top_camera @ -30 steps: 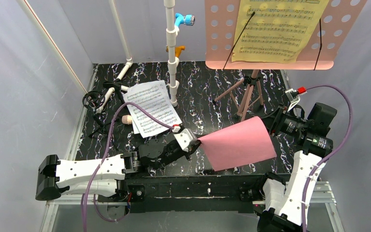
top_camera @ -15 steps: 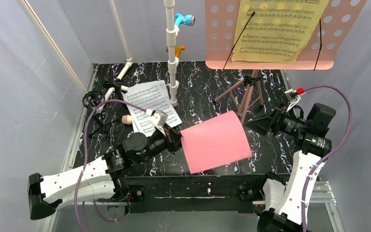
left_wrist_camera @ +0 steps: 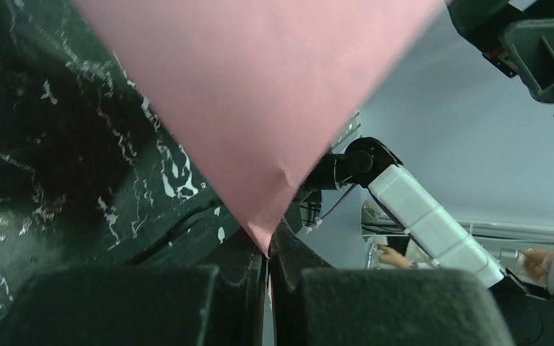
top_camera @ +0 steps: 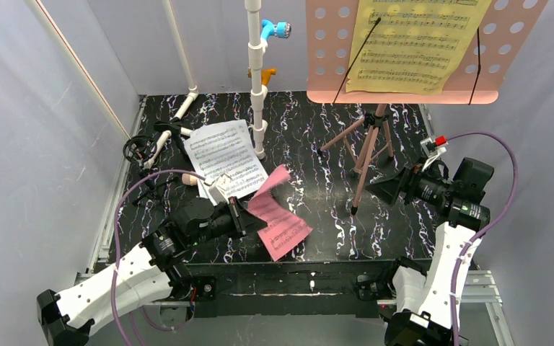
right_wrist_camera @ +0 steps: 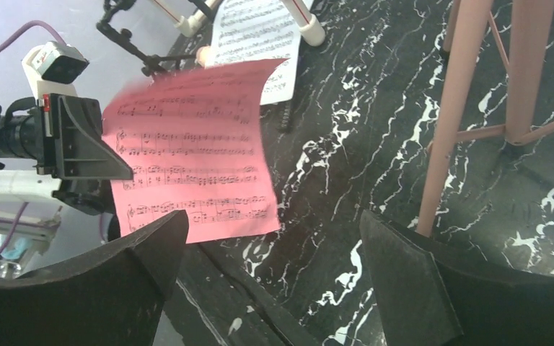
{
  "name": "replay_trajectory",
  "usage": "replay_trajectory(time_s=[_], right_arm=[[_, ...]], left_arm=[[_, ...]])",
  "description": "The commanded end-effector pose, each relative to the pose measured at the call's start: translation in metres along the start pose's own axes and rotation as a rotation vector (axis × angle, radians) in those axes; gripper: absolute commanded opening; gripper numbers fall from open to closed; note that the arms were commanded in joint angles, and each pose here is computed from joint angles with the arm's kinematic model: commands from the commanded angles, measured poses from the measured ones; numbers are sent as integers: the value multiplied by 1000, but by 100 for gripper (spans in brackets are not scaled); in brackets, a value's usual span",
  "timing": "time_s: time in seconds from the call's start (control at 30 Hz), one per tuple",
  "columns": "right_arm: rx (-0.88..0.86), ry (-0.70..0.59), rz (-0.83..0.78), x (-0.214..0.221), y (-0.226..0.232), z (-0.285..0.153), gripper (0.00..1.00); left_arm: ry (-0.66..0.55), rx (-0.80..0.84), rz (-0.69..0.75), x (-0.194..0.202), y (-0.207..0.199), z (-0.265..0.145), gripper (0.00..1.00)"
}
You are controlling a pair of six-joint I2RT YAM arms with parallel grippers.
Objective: Pack up the instrument practice props
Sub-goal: Pick up the sheet music from the music stand, then place the sheet music at the center of the board.
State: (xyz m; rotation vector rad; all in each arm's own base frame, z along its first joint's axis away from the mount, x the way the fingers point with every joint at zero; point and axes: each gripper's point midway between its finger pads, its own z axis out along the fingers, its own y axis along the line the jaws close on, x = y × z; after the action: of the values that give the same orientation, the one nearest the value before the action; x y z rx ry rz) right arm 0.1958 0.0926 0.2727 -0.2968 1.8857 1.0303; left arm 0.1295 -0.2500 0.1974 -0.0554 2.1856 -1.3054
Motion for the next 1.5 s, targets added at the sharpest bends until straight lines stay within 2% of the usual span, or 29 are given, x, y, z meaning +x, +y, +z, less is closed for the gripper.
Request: replay_trajectory(time_s=[0.0, 0.27, 0.47, 0.83, 1.23, 1.47], right_arm=[[31, 0, -89, 4, -11, 1, 98], [49, 14, -107, 12, -21, 2, 98], [50, 13, -110, 14, -22, 2, 98], [47, 7, -114, 14, -21, 3, 98], [45, 7, -116, 14, -21, 3, 98], [45, 6, -117, 14, -22, 3, 99]], left_arm=[[49, -34, -132, 12, 15, -7, 0], [50, -134, -62, 6, 30, -16, 0], [57, -212, 76, -9, 30, -28, 0], [149, -337, 315, -32, 30, -41, 0], [193, -312, 332, -64, 26, -33, 0], [206, -314, 291, -78, 44, -32, 0]])
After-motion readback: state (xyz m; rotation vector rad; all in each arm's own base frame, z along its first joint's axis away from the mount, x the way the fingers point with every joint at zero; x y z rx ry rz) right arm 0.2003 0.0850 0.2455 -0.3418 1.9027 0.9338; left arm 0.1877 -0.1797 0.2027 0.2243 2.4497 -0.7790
